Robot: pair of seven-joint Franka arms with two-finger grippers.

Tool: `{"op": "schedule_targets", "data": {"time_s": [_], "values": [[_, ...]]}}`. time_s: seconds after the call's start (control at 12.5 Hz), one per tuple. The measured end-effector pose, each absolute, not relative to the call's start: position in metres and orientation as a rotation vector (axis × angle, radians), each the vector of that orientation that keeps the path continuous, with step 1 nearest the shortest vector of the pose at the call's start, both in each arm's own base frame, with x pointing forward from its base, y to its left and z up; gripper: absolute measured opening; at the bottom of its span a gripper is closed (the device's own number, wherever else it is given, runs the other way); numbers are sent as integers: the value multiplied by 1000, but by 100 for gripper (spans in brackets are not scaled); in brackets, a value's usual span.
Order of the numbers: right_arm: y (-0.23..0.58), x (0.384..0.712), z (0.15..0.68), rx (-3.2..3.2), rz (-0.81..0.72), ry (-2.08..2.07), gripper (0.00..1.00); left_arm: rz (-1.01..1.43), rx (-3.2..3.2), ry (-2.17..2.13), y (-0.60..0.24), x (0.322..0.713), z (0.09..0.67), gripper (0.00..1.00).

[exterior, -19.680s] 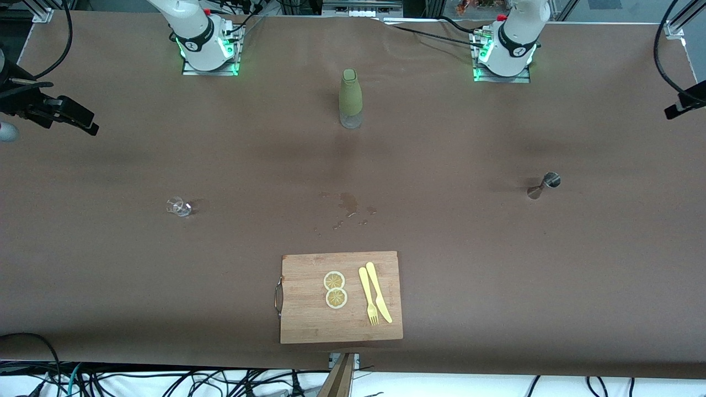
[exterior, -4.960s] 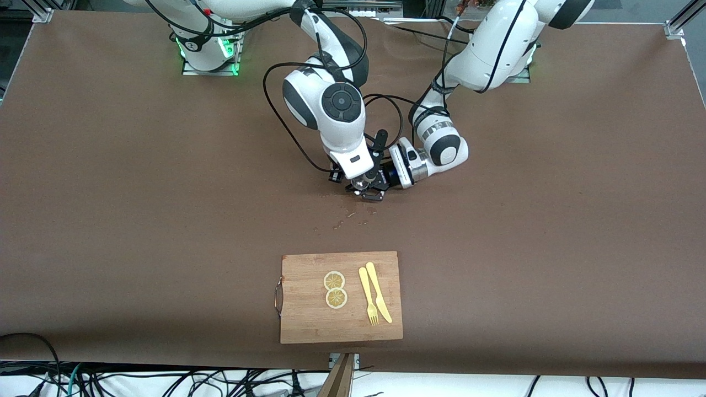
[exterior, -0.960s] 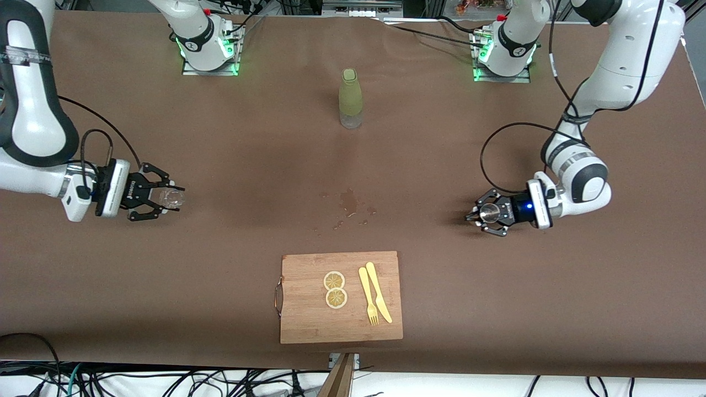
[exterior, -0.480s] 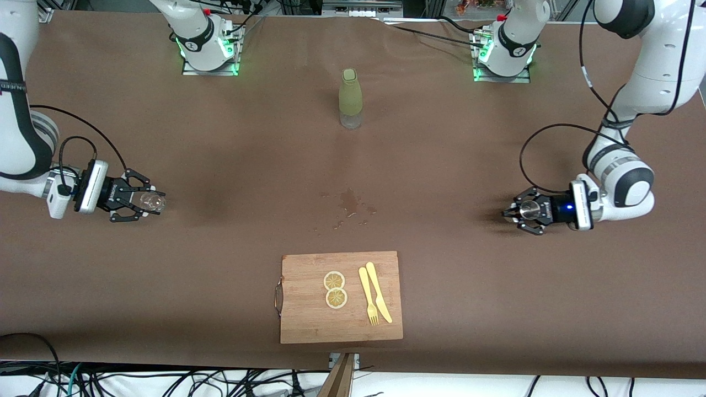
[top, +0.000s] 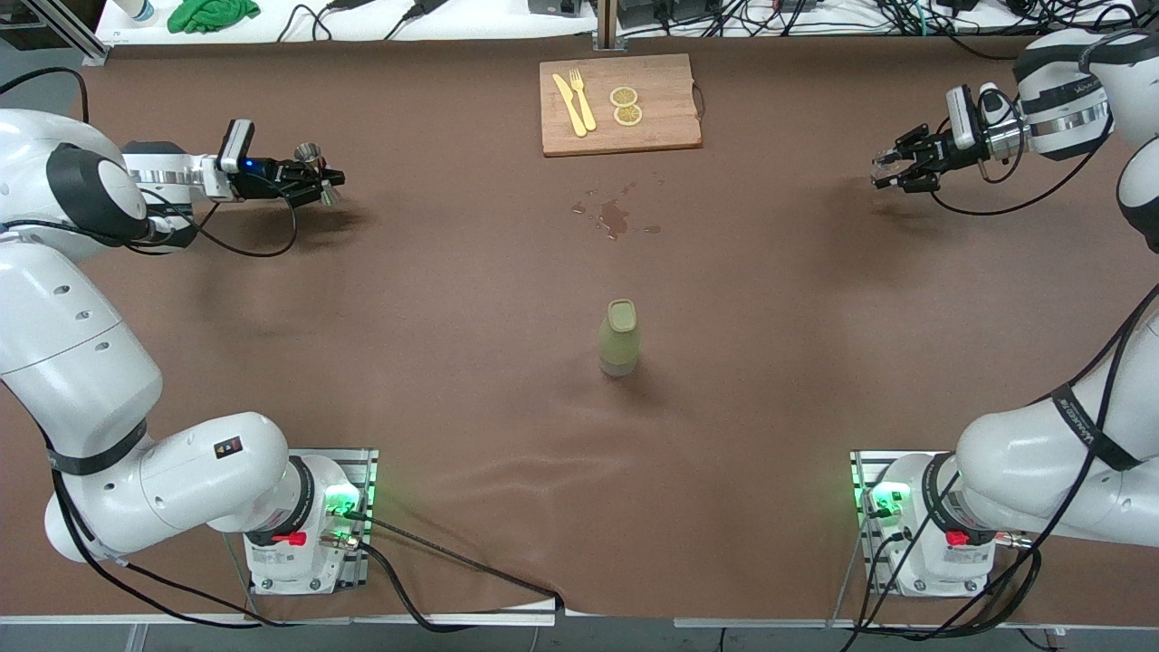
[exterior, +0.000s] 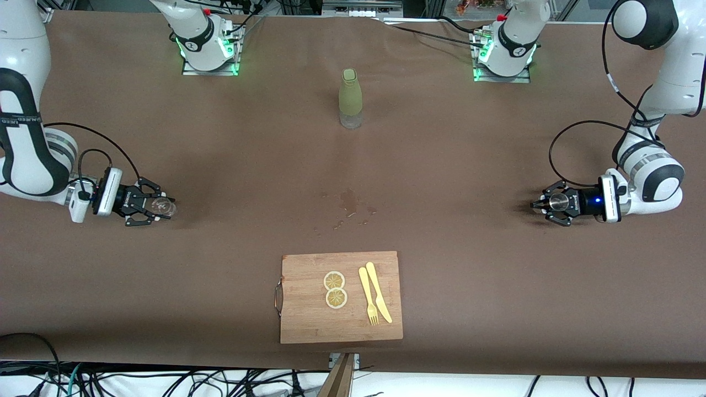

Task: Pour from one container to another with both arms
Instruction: 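Lower the beaker onto the table with the right gripper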

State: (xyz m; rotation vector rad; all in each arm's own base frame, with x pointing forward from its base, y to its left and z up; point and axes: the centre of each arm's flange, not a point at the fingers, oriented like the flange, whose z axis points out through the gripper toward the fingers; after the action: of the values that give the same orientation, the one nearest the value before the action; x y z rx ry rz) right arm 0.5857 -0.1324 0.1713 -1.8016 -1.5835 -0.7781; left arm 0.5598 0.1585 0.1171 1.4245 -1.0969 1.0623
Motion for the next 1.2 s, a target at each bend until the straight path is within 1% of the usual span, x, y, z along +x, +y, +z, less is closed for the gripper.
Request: {"op": "schedule_targets", "data": {"time_s": [0.24,0.56,0.72,0.8,0.96,1.04,1.12,1.2], "values": [[-148,591,151,-1787,-804,-1613,49,1084,1383,-1110,157,551,102,9],[-149,596,124,-1785,-798,-1593,49,1122,1338,-1130,152,542,81,9],[-150,595,123,-1785,-807,-1579,49,1144,1324,-1149,152,539,76,9],[-150,595,123,-1787,-808,-1579,54,1151,1320,-1153,152,538,74,9],[-152,599,126,-1791,-810,-1594,76,1153,1326,-1154,156,535,69,9],[-156,602,129,-1796,-797,-1614,90,1152,1335,-1151,160,533,66,9],[-163,604,133,-1805,-765,-1639,100,1150,1346,-1148,165,530,65,9],[-171,606,138,-1819,-731,-1662,100,1148,1356,-1145,169,528,63,9]]}}
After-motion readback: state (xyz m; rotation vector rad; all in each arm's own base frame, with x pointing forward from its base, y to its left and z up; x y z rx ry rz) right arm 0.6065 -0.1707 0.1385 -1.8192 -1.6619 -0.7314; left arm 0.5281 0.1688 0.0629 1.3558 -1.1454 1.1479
